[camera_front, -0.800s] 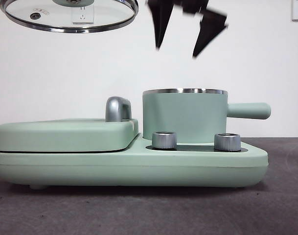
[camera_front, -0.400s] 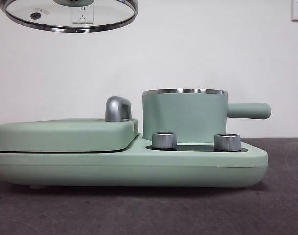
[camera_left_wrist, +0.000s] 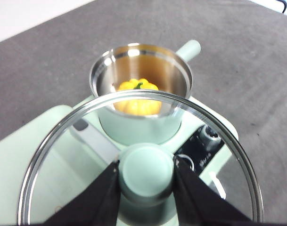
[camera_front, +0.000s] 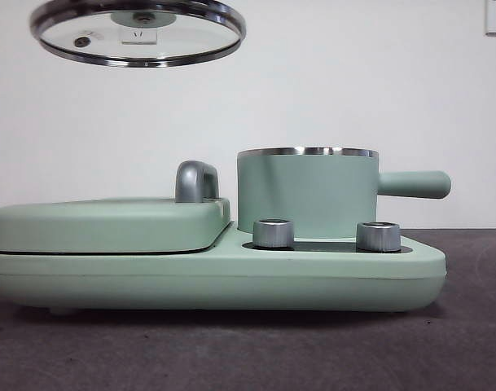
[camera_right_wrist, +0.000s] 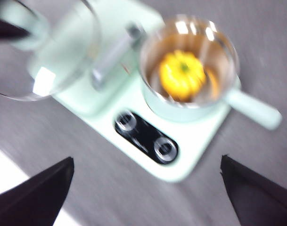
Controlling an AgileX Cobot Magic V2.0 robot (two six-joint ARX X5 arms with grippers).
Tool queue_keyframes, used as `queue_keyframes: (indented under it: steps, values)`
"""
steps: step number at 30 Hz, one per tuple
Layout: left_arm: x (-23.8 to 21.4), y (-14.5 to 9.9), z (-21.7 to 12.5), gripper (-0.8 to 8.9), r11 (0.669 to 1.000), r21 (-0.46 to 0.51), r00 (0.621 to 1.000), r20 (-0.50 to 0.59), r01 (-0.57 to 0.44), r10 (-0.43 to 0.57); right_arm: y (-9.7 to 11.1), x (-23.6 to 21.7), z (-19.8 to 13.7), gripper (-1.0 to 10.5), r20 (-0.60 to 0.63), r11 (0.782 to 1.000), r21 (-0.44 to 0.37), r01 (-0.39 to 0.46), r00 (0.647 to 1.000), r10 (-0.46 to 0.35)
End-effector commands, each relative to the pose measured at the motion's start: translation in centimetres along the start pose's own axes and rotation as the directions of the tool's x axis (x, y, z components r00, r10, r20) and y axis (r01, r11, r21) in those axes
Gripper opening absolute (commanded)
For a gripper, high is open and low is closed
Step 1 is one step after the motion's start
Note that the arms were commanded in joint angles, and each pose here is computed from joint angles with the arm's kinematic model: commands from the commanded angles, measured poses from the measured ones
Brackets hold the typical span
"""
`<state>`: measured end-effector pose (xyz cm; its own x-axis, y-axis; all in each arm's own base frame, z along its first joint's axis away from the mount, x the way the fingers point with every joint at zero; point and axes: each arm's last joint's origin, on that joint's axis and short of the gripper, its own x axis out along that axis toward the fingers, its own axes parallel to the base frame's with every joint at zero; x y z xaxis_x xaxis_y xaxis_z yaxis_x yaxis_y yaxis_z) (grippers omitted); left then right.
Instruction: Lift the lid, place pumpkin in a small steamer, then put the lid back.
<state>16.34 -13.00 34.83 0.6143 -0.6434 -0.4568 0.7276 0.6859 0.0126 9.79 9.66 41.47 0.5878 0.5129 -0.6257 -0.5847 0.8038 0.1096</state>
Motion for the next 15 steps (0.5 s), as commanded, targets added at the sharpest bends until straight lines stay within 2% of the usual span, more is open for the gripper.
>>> queue_keyframes:
  steps: [1, 5, 15]
  values:
    - [0.3, -0.1, 1.0, 0.06, 1.000, 0.015, 0.998, 0.062, 0.009, -0.010, 0.1, -0.4, -2.1, 4.8, 0.072, 0.998, 0.028, -0.047, 0.996, 0.045]
    - [1.1, 0.1, 1.3, 0.06, 1.000, 0.016, 0.996, 0.089, 0.007, -0.008, -0.2, -0.6, -4.8, 4.8, 0.135, 0.994, 0.059, -0.093, 0.987, 0.084]
    - [5.4, 0.8, 4.2, 0.06, 1.000, -0.015, 0.999, 0.050, 0.013, -0.012, -1.3, -1.6, -8.3, 4.8, 0.202, 0.992, 0.108, -0.064, 0.979, 0.041]
